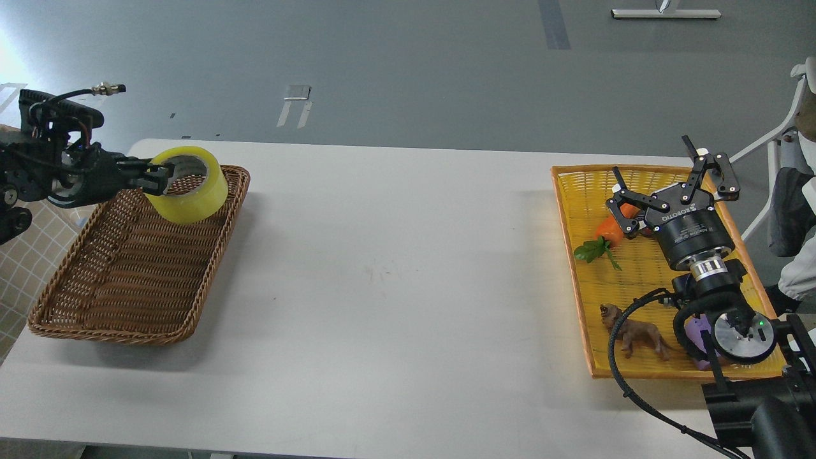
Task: Place and transfer tape with both arms
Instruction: 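Carry the tape roll with the left gripper into the wicker basket, then lower the tape into the basket and open the left gripper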
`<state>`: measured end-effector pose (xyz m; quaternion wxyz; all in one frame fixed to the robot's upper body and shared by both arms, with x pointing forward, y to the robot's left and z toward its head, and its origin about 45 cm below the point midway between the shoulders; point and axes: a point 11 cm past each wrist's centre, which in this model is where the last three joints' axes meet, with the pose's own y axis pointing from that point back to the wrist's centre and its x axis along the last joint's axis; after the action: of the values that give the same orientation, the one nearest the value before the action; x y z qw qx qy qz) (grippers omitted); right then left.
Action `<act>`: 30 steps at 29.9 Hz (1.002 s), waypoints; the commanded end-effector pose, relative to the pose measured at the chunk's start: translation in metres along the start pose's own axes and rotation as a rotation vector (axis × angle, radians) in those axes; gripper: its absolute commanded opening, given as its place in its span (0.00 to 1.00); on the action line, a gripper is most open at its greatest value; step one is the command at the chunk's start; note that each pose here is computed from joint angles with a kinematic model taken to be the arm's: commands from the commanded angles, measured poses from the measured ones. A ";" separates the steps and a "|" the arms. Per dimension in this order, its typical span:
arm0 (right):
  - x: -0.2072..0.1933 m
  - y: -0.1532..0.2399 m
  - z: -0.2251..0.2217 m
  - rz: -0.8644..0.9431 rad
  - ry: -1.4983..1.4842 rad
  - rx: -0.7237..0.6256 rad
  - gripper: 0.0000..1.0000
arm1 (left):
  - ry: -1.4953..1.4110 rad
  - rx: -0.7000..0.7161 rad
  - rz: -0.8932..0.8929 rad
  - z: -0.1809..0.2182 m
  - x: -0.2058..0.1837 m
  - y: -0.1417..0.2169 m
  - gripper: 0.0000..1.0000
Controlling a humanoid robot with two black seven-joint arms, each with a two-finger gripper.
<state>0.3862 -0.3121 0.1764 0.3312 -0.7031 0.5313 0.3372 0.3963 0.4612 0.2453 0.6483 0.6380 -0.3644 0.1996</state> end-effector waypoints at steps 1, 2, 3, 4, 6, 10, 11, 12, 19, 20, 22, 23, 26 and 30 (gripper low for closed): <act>0.001 0.001 0.000 0.002 0.001 0.000 1.00 | 0.008 0.014 -0.010 -0.009 -0.017 -0.001 0.00; 0.001 0.001 0.000 0.002 0.001 0.000 1.00 | 0.014 0.025 -0.017 -0.014 -0.024 -0.001 0.00; 0.001 0.001 0.000 0.002 0.001 0.000 1.00 | 0.018 0.037 -0.024 -0.020 -0.031 0.000 0.00; 0.001 0.001 0.000 0.002 0.001 0.000 1.00 | 0.021 0.043 -0.026 -0.022 -0.033 0.001 0.00; 0.001 0.001 0.000 0.002 0.001 -0.001 1.00 | 0.023 0.056 -0.031 -0.028 -0.042 0.001 0.00; 0.001 0.001 0.000 0.002 0.000 -0.001 1.00 | 0.027 0.067 -0.042 -0.035 -0.058 0.002 0.00; 0.000 0.001 0.001 0.001 0.000 -0.003 1.00 | 0.028 0.079 -0.044 -0.039 -0.061 0.003 0.00; 0.000 0.001 0.001 0.001 0.000 -0.003 1.00 | 0.030 0.084 -0.045 -0.041 -0.063 0.003 0.00; 0.001 0.002 0.001 0.004 -0.001 -0.002 1.00 | 0.036 0.111 -0.049 -0.053 -0.081 0.004 0.00; 0.001 0.002 0.001 0.004 -0.001 -0.002 1.00 | 0.037 0.115 -0.049 -0.054 -0.082 0.004 0.00; 0.001 0.002 0.001 0.004 -0.001 -0.002 1.00 | 0.042 0.121 -0.055 -0.056 -0.086 0.005 0.00; 0.001 0.001 0.002 0.004 -0.002 -0.004 1.00 | 0.047 0.123 -0.062 -0.057 -0.090 0.005 0.00; 0.001 0.001 0.001 0.003 -0.002 -0.002 1.00 | 0.046 0.125 -0.058 -0.057 -0.091 0.004 0.00; 0.001 0.001 0.002 0.004 -0.002 -0.004 1.00 | 0.045 0.111 -0.061 -0.051 -0.093 -0.001 0.00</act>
<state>0.3848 -0.3119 0.1744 0.3302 -0.7021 0.5320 0.3391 0.3467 0.5319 0.1835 0.6243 0.6802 -0.3183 0.2152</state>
